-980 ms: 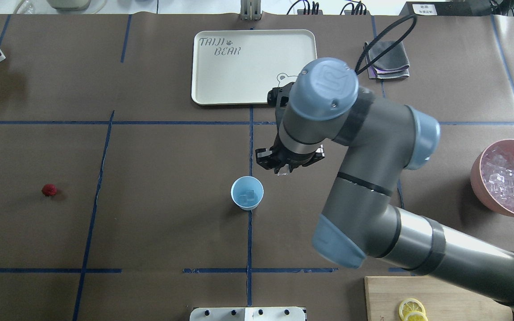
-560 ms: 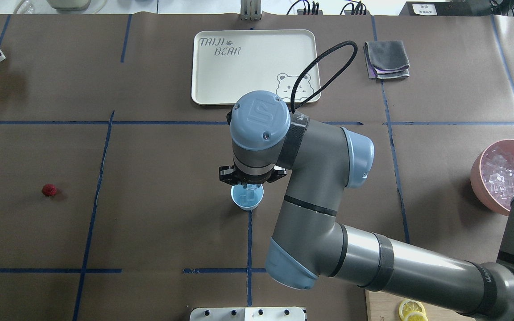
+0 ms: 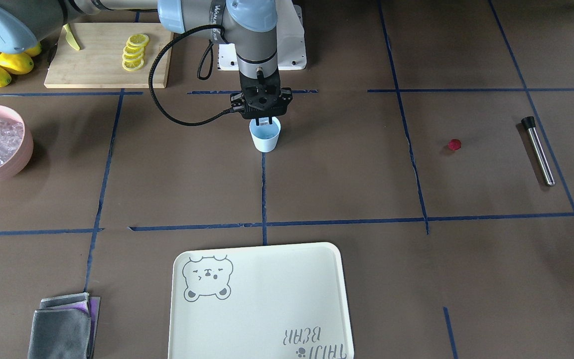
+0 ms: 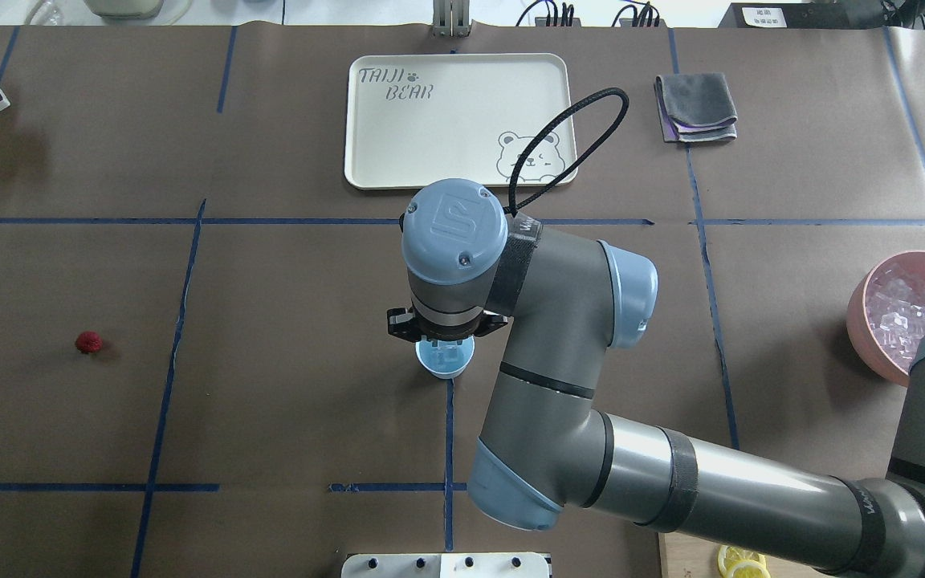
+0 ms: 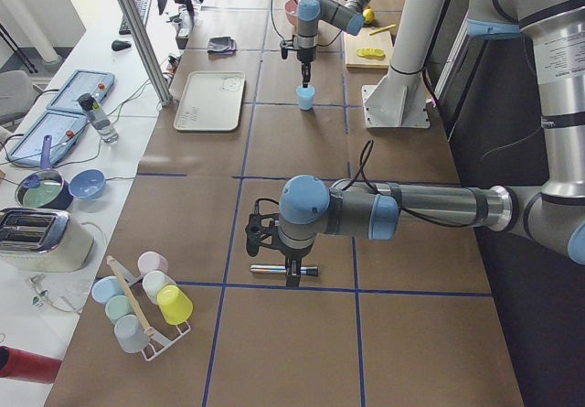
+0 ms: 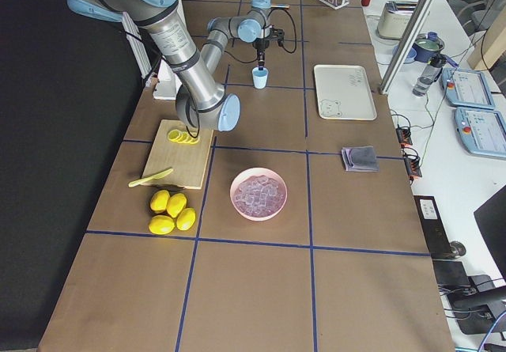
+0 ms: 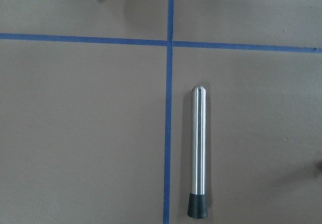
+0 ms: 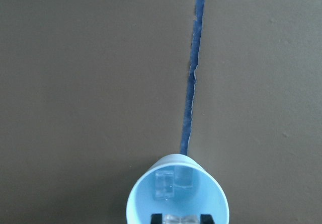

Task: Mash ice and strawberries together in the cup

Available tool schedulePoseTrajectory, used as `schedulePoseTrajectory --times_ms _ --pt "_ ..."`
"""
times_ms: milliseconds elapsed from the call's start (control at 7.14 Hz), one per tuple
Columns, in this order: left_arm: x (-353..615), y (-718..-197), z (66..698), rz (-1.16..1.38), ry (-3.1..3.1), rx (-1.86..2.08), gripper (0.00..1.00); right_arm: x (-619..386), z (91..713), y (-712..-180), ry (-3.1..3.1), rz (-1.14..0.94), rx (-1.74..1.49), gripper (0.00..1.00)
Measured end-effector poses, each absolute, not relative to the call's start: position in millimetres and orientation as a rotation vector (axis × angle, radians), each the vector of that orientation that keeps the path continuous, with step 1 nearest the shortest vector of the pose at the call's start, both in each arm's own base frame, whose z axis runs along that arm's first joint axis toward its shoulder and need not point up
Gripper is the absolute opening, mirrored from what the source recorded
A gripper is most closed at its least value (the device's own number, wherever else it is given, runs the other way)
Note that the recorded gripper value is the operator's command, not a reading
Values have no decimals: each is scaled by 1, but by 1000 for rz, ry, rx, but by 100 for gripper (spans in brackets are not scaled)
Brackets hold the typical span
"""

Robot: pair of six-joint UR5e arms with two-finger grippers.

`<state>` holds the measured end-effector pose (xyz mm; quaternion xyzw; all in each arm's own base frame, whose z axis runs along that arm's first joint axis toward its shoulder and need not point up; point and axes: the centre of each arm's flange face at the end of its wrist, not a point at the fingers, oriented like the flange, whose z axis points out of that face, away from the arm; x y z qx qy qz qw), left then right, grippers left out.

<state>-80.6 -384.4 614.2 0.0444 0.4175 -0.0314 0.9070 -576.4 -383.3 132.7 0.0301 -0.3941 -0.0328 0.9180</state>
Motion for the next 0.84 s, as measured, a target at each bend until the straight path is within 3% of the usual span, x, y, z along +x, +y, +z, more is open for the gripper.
schedulePoseTrajectory --times_ms 840 --pt "-67 -395 589 -146 874 114 100 -543 123 -395 -833 -22 63 99"
